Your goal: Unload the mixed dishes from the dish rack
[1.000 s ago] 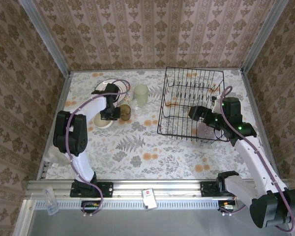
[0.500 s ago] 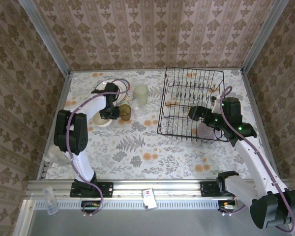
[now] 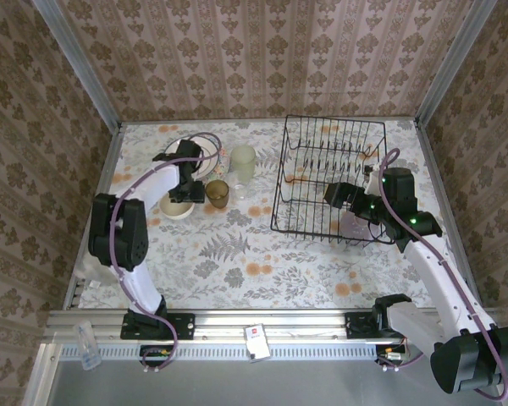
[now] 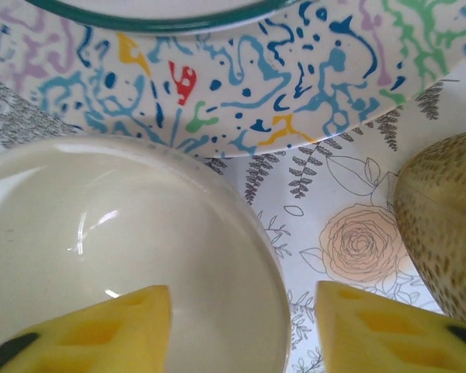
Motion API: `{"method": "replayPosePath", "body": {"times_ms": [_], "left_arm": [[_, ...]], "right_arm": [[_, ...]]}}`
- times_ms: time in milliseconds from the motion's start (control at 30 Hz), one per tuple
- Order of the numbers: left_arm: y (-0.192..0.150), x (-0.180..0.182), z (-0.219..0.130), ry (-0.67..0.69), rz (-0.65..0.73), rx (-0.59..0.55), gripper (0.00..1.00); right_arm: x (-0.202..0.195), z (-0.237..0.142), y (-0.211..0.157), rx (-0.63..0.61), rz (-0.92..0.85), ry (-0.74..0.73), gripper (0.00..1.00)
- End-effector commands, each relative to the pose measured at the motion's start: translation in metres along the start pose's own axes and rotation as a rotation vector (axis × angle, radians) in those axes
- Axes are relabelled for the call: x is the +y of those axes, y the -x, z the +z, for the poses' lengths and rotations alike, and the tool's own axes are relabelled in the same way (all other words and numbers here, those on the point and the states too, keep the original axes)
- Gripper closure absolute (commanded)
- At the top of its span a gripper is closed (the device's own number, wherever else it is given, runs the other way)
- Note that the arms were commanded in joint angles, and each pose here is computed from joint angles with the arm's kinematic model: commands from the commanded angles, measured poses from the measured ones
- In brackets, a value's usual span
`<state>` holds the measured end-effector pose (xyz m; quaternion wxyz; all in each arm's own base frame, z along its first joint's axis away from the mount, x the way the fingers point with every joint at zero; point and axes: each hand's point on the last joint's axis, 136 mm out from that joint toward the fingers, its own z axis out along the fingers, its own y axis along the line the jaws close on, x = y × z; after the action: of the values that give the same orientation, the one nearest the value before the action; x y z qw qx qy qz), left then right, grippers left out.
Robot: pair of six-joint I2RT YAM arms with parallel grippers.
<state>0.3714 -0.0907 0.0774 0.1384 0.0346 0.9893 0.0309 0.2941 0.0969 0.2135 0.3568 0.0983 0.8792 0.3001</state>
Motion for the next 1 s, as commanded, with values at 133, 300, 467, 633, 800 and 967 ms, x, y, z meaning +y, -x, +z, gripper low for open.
{"method": "replayPosePath", "body": {"times_ms": [133, 300, 467, 633, 800, 967], "left_arm": [[-0.005, 0.028, -0.047, 0.064, -0.018, -0.081, 0.27], [-0.008, 0.047, -0.082, 0.111, -0.031, -0.158, 0.02], [0.000, 0.028, -0.143, -0.080, -0.092, -0.369, 0.00], [0.002, 0.008, -0.221, -0.306, -0.127, -0.605, 0.00], [-0.008, -0.046, -0.274, -0.588, -0.024, -0.696, 0.02], [-0.028, -0.121, -0.279, -0.693, 0.187, -0.634, 0.04]], "right_arm": [[-0.007, 0.000, -0.007, 0.017, -0.018, -0.039, 0.00], [-0.009, -0.002, -0.005, 0.008, -0.025, -0.053, 0.00], [-0.012, -0.005, -0.002, 0.005, -0.035, -0.085, 0.00], [-0.026, -0.010, -0.007, 0.016, -0.031, -0.158, 0.00], [-0.048, -0.014, -0.013, 0.022, -0.009, -0.271, 0.00], [-0.077, -0.016, -0.016, 0.026, 0.034, -0.418, 0.00]]}}
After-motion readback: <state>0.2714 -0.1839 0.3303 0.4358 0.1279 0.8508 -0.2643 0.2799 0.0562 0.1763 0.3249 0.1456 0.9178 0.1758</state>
